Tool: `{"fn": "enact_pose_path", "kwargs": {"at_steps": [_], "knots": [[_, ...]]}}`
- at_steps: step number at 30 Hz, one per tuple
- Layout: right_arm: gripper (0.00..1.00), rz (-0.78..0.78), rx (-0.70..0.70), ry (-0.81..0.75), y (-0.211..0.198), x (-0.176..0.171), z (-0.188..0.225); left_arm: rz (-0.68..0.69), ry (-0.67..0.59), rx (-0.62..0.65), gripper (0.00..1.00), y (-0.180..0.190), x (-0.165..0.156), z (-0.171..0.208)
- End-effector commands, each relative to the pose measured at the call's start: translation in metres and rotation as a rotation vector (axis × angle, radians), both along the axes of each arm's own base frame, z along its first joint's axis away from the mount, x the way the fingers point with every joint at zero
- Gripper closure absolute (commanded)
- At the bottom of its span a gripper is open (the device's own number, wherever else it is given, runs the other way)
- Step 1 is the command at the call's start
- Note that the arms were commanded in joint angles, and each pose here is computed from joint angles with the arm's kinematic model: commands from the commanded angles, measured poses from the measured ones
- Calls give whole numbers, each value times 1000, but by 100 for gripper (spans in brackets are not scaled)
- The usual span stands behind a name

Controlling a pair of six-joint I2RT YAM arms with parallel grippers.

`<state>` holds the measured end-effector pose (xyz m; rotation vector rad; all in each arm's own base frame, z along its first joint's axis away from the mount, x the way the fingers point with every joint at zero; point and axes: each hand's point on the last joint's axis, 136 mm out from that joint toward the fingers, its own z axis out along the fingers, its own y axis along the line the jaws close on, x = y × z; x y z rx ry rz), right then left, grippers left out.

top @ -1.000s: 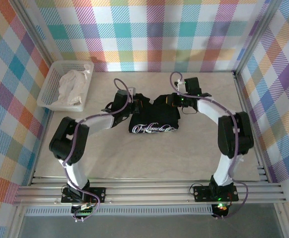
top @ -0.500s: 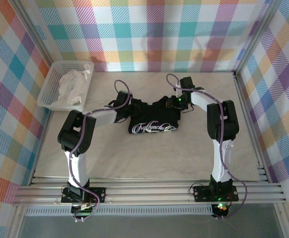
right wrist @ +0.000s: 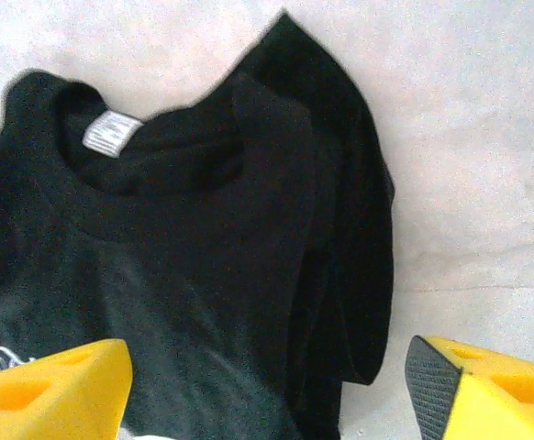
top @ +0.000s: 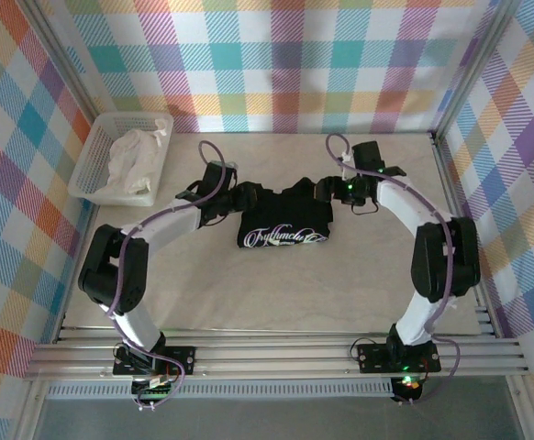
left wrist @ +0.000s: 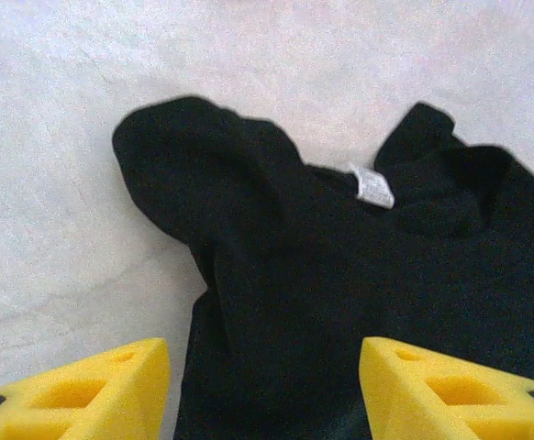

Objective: Fold the inside-out t-shirt

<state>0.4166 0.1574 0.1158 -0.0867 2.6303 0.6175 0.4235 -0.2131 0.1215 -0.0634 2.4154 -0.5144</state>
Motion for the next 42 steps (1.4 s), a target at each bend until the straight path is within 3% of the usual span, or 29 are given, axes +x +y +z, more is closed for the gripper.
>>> {"fn": "enact_pose_path", "kwargs": {"at_steps": [1,5,11,14,19,24,28,32,36,42], "knots": [[14,-8,95,112,14,-5,-30,9,125,45,45,6,-17,-42],[10,-3,178,183,28,-5,-49,-27,212,-44,50,-9,-26,-70],[14,31,264,268,57,-16,-76,-32,308,-152,72,-22,-44,-101],[27,46,319,279,71,-17,-78,-40,327,-187,80,-28,-50,-107],[66,35,304,232,65,-8,-67,-23,316,-171,80,-24,-48,-104],[91,-7,161,142,13,7,-53,27,242,-135,55,-3,-35,-74],[95,-17,-35,94,-42,11,-41,66,159,-84,43,20,-34,-43],[95,-46,-218,56,-108,17,-25,92,114,-33,39,37,-43,-22],[95,-89,-516,50,-179,29,-11,85,112,-34,39,41,-54,-13],[92,-183,-722,44,-256,52,9,80,116,-36,39,44,-64,-7]]}}
